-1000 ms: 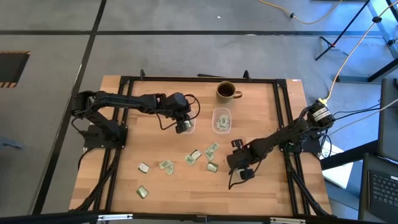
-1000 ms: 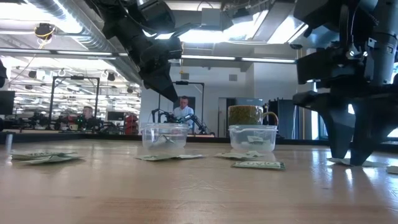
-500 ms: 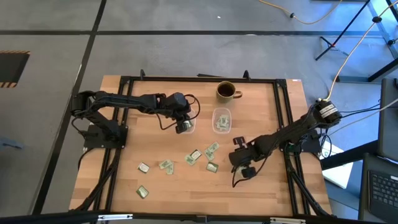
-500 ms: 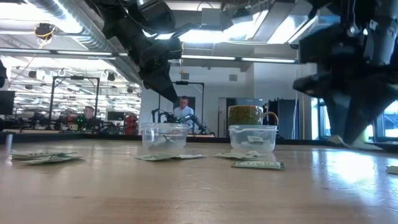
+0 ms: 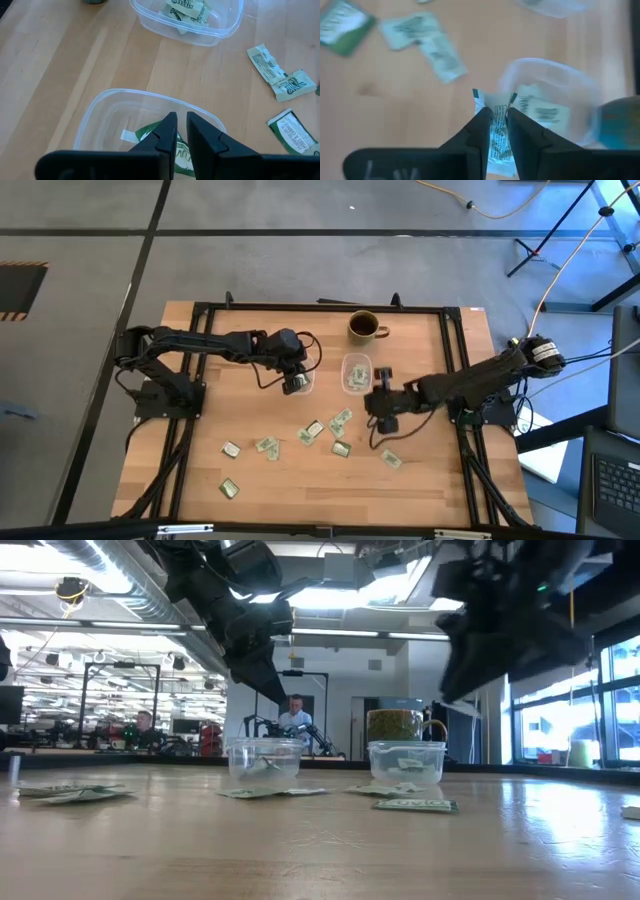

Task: Pick and place items into bin
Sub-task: Put the stevia packet into the right transparent bin

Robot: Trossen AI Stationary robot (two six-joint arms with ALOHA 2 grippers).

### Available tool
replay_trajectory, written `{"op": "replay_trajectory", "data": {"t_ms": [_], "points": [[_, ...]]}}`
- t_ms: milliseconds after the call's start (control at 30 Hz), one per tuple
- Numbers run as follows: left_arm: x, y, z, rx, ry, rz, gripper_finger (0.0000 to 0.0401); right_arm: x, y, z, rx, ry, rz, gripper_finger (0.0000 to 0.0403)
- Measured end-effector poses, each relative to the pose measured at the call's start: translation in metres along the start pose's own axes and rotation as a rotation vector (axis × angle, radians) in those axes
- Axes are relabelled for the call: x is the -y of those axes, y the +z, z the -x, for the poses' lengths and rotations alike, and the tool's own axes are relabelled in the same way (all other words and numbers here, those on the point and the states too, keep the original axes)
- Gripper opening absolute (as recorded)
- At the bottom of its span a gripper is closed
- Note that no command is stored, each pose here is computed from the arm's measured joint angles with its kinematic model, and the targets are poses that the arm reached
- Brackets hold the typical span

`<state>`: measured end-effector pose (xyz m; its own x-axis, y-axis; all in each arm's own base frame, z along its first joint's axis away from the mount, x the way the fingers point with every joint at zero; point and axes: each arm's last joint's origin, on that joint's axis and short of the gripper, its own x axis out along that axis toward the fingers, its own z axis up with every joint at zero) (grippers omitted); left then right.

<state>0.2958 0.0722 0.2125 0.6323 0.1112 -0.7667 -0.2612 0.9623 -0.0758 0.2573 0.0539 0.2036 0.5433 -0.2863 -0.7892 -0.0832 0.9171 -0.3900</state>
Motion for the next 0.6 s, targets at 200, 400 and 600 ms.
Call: {"op": "replay_trajectory", "data": {"t_ms": [200, 400, 600], "points": [[0.0, 0.0, 0.0, 0.0, 0.0, 0.0, 0.0036, 0.03, 0.004, -0.016, 0.022, -0.072, 0.046, 0.007], [0.0, 0.0, 0.0, 0.0, 0.0, 0.0, 0.004, 0.053, 0.004, -0.028, 0.039, -0.131, -0.023, 0.007], [0.0, 0.0, 0.0, 0.0, 0.0, 0.0, 0.0037, 0.064, 0.0, -0.035, 0.023, -0.114, -0.134, 0.007]]}}
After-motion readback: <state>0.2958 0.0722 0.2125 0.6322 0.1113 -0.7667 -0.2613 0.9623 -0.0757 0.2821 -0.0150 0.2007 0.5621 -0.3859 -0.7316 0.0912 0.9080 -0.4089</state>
